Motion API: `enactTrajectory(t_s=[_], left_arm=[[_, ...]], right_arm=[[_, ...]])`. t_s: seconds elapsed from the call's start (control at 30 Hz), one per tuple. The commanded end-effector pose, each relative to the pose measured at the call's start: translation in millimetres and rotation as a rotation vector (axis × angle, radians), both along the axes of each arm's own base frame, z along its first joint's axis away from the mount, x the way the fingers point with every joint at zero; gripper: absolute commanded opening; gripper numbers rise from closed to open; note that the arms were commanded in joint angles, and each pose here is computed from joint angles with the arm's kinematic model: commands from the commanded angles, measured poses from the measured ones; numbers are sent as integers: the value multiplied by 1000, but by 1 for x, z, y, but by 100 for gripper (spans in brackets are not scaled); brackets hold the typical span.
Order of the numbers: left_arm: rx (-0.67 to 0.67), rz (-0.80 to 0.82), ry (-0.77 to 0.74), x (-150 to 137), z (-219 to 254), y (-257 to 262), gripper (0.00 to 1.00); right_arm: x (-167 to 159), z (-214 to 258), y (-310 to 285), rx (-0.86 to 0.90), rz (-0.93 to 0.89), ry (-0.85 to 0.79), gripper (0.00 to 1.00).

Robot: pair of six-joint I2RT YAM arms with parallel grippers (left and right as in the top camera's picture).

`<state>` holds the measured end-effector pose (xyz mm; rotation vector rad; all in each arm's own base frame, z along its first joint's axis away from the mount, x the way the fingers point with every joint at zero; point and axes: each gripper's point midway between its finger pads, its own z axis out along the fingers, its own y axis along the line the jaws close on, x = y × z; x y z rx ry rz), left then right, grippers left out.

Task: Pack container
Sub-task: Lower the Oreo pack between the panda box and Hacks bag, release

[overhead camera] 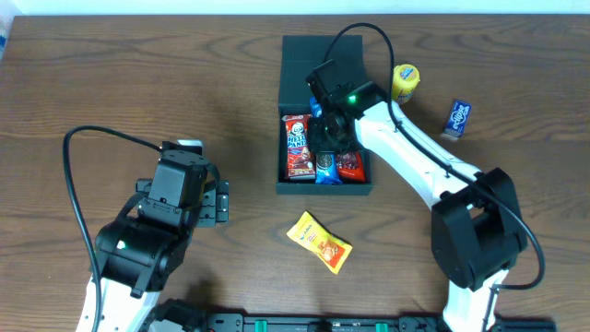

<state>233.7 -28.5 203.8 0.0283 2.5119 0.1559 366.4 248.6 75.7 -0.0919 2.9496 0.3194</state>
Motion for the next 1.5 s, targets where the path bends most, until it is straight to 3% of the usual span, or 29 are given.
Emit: enactTrajectory(t_s=[0.0, 0.63, 0.73, 0.8, 0.87, 1.17, 1.27, 1.47], left_arm=[[6, -1, 7, -1, -2, 1, 95], [6, -1, 7, -1, -2, 1, 95], [6, -1, 7, -1, -2, 1, 95], [6, -1, 7, -1, -2, 1, 95], [6, -1, 7, -1, -2, 1, 95], [6, -1, 7, -1, -2, 1, 95], [6, -1, 7, -1, -2, 1, 95], [6, -1, 7, -1, -2, 1, 95]], right_arm=[[3, 1, 0, 13, -19, 14, 1], [-13, -1, 0, 24, -12, 86, 2], [-13, -1, 0, 24, -11, 86, 28], [-12, -1, 0, 20, -8, 83, 36], [-11, -2, -3, 5, -12, 73, 52], [-1, -1, -15, -70, 0, 12, 74], [-1, 7, -16, -71, 50, -12, 97], [10, 54, -32, -121, 53, -174, 99]])
